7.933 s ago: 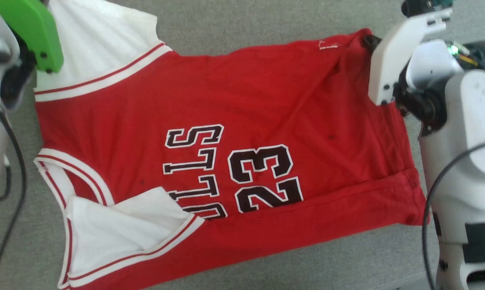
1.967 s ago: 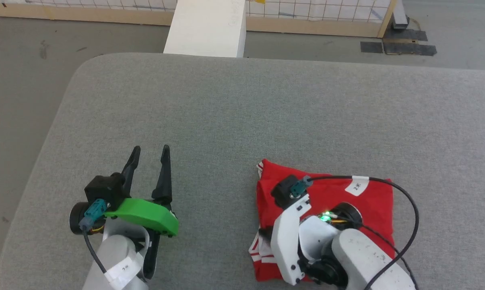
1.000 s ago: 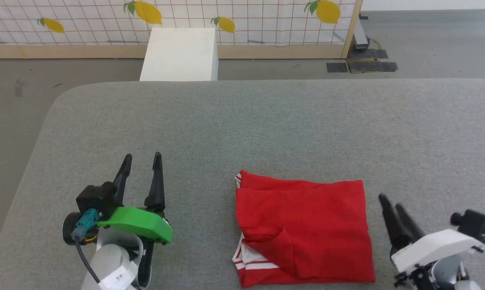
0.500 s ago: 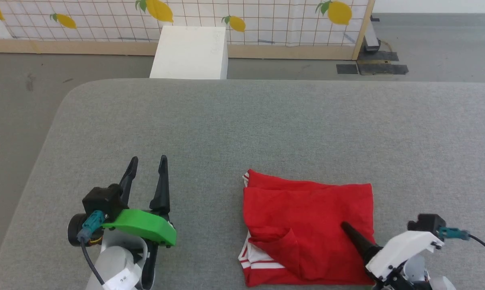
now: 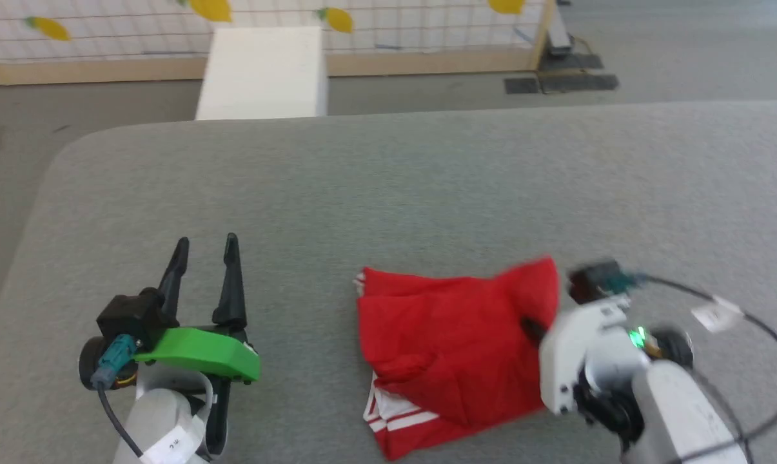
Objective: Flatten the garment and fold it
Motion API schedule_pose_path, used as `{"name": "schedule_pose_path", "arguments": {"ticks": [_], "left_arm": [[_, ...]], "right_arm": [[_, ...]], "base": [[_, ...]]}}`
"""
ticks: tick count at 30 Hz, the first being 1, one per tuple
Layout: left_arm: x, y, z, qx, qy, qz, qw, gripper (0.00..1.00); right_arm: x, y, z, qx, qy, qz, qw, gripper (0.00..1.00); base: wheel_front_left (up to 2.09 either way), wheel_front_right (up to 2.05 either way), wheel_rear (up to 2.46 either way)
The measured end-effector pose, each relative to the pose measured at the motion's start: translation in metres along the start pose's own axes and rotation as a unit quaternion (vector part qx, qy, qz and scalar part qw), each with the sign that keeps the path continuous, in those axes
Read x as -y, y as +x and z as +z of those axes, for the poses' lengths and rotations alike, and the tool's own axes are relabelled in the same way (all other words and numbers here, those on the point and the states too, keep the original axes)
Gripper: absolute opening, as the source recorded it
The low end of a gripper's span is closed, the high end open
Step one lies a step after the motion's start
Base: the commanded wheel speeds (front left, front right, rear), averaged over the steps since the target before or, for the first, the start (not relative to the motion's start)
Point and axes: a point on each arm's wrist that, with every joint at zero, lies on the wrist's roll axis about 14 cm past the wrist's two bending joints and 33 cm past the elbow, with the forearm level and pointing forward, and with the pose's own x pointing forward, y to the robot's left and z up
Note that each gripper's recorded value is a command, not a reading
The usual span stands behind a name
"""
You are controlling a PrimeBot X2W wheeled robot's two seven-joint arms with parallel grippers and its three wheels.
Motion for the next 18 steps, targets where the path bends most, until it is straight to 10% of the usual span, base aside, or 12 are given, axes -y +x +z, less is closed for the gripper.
{"name": "schedule_pose_path", "arguments": {"ticks": [7,18], "left_arm": [[0.028,0.027,-0.003,0.01,0.001,-0.043,0.999,1.0],[0.086,0.072,-0.042,-0.009,0.0,-0.132,0.991,1.0]], "right_arm": [[0.047,-0.021,0.059,0.025,-0.203,-0.089,0.975,0.0],[0.21,-0.078,0.098,0.021,-0.258,-0.288,0.922,0.0]], "base": [[0.0,0.0,0.0],[0.0,0.0,0.0]]}}
